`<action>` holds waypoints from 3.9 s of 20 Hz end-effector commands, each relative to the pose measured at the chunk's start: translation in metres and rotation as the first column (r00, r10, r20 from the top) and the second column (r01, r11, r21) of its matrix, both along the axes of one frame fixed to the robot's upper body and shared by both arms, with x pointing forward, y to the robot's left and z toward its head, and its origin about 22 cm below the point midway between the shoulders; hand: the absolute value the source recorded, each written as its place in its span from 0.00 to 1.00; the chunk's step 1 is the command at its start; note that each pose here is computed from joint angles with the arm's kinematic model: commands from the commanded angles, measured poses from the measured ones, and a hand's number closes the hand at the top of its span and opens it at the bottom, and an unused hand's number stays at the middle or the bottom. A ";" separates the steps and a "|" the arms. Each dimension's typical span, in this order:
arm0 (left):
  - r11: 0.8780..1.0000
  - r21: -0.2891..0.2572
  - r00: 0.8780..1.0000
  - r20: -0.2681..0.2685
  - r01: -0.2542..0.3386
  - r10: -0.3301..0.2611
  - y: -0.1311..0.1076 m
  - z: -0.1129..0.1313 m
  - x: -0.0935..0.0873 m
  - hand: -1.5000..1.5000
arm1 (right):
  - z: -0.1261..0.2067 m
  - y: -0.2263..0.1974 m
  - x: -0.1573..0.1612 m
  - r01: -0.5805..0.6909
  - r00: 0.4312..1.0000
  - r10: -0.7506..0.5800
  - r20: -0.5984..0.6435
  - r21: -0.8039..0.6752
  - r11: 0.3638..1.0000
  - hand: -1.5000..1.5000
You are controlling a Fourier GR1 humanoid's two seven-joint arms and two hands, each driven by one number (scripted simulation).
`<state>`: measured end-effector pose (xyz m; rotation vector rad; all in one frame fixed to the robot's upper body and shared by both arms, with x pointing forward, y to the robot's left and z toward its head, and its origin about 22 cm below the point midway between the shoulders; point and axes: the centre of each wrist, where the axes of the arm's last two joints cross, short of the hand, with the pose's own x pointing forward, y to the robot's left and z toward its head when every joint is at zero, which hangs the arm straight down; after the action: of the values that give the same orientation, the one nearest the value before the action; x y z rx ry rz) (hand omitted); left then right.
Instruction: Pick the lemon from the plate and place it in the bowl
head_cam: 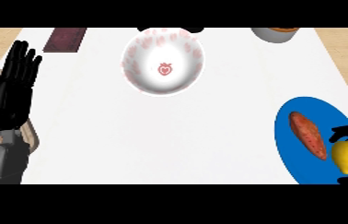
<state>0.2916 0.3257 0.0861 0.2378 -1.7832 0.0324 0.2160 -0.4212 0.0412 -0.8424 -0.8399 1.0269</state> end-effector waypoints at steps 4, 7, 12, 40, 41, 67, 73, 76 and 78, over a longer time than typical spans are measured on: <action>1.000 0.000 1.000 0.010 0.002 -0.002 -0.008 0.010 0.004 0.50 | 0.006 -0.013 0.005 -0.039 0.997 0.040 0.071 -0.018 0.999 1.00; 1.000 -0.008 1.000 0.008 -0.005 0.005 0.008 -0.022 0.012 0.50 | -0.016 0.024 -0.026 0.096 0.994 -0.093 0.049 -0.056 0.994 1.00; 1.000 0.004 0.999 -0.016 -0.030 0.030 0.013 -0.012 -0.008 0.50 | -0.030 0.086 -0.070 0.384 0.923 -0.385 0.010 -0.068 0.921 1.00; 1.000 0.019 1.000 0.002 0.012 -0.012 0.000 0.007 0.006 0.50 | 0.171 0.250 -0.080 0.122 0.733 -0.236 0.638 0.219 0.968 1.00; 1.000 0.004 1.000 0.007 0.021 -0.021 -0.002 -0.001 0.008 0.50 | 0.178 0.257 -0.076 0.114 0.733 -0.219 0.644 0.202 0.973 1.00; 0.999 0.006 0.999 0.002 0.038 -0.038 -0.012 -0.003 0.011 0.50 | 0.172 0.381 0.148 0.097 0.893 -0.207 0.400 0.277 0.956 1.00; 0.999 -0.001 0.999 0.014 0.049 -0.049 -0.012 -0.011 0.005 0.50 | 0.130 0.383 0.174 0.255 0.891 -0.312 0.330 0.205 0.945 1.00; 0.998 0.005 0.998 0.018 0.061 -0.061 -0.032 -0.007 0.017 0.50 | 0.110 0.385 0.176 0.316 0.864 -0.396 0.310 0.277 0.907 0.00; 0.999 0.000 0.999 0.007 0.053 -0.053 0.002 0.000 0.010 0.50 | 0.103 0.372 0.185 0.316 0.850 -0.431 0.302 0.362 0.877 0.00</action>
<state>0.3044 0.3144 0.0878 0.1950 -1.8032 -0.0030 0.3931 -0.0446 0.1612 -0.9530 -1.1138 0.5602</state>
